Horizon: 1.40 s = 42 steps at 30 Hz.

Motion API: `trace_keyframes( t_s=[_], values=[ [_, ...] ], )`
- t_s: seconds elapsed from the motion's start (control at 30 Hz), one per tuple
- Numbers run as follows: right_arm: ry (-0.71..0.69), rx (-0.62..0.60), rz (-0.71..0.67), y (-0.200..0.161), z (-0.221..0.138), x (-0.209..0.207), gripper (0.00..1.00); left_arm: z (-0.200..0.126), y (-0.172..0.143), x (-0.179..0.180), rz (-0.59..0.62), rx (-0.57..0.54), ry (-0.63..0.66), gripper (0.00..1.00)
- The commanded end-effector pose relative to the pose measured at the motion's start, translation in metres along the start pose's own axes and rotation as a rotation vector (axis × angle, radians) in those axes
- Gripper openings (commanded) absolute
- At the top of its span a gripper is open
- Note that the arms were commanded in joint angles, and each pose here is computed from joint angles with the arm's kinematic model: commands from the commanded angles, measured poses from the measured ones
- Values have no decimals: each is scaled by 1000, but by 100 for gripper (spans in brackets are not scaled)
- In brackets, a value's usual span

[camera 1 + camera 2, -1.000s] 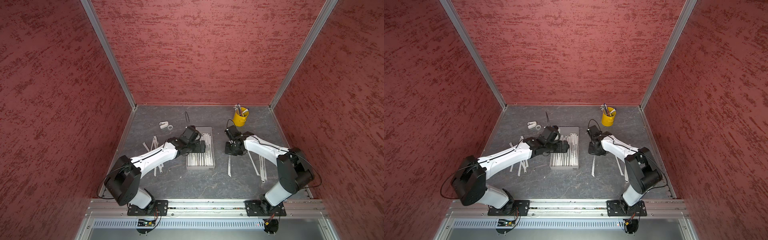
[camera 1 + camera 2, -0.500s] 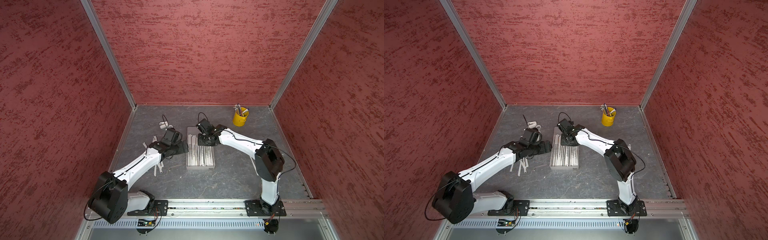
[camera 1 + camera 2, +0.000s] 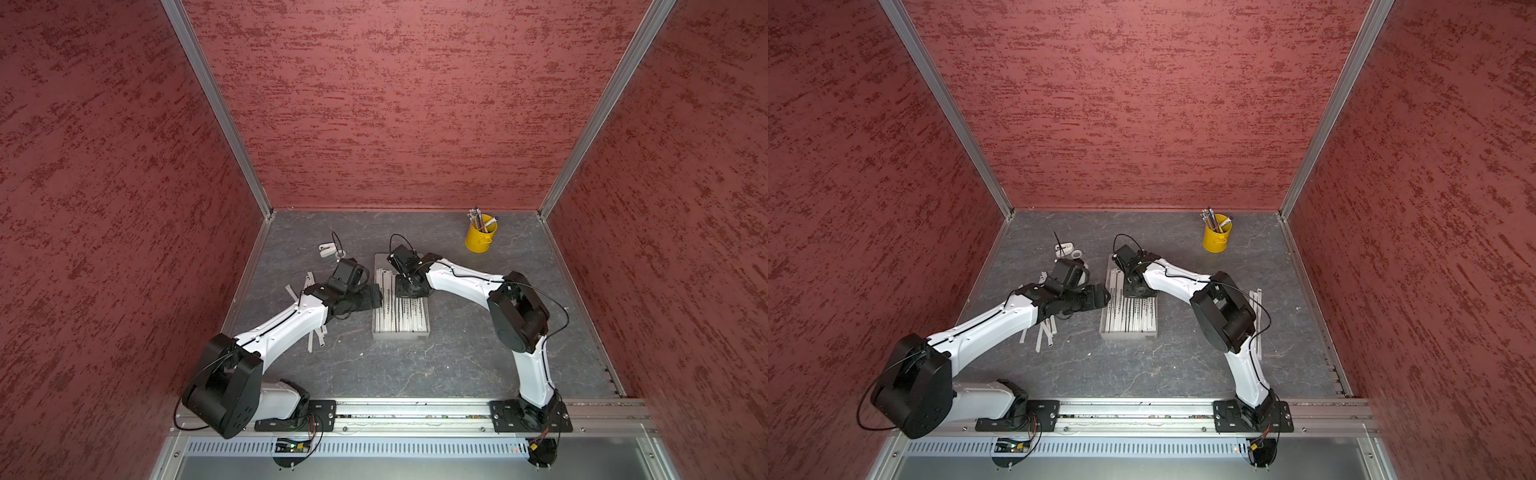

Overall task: Put the straws into the storage box
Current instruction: Place the straw in the storage box, then pick up the straw from the center of the board.

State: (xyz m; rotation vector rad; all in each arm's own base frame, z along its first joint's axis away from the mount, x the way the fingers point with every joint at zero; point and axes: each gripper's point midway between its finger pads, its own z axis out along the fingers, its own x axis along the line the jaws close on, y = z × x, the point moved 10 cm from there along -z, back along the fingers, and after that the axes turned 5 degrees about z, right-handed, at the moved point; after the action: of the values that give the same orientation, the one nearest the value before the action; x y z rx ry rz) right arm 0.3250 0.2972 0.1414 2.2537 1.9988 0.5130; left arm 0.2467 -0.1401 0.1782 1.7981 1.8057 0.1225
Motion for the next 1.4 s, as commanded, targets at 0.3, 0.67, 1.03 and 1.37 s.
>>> trace_keyframes(
  t_s=[0.3,0.67,1.03,1.37],
  values=[
    [63,-69,5,6,-65,-10,24,-23,10,-13,53,-74,3,97],
    [-94,-64,197,-15,-89,-168,31,-16,7,-100,234,-100,-276,97],
    [-300,6,381,-19,-59,-272,46,27,-14,-171,322,29,-364,97],
    [-275,54,419,-14,-36,-281,34,47,-18,-180,341,87,-305,97]
  ],
)
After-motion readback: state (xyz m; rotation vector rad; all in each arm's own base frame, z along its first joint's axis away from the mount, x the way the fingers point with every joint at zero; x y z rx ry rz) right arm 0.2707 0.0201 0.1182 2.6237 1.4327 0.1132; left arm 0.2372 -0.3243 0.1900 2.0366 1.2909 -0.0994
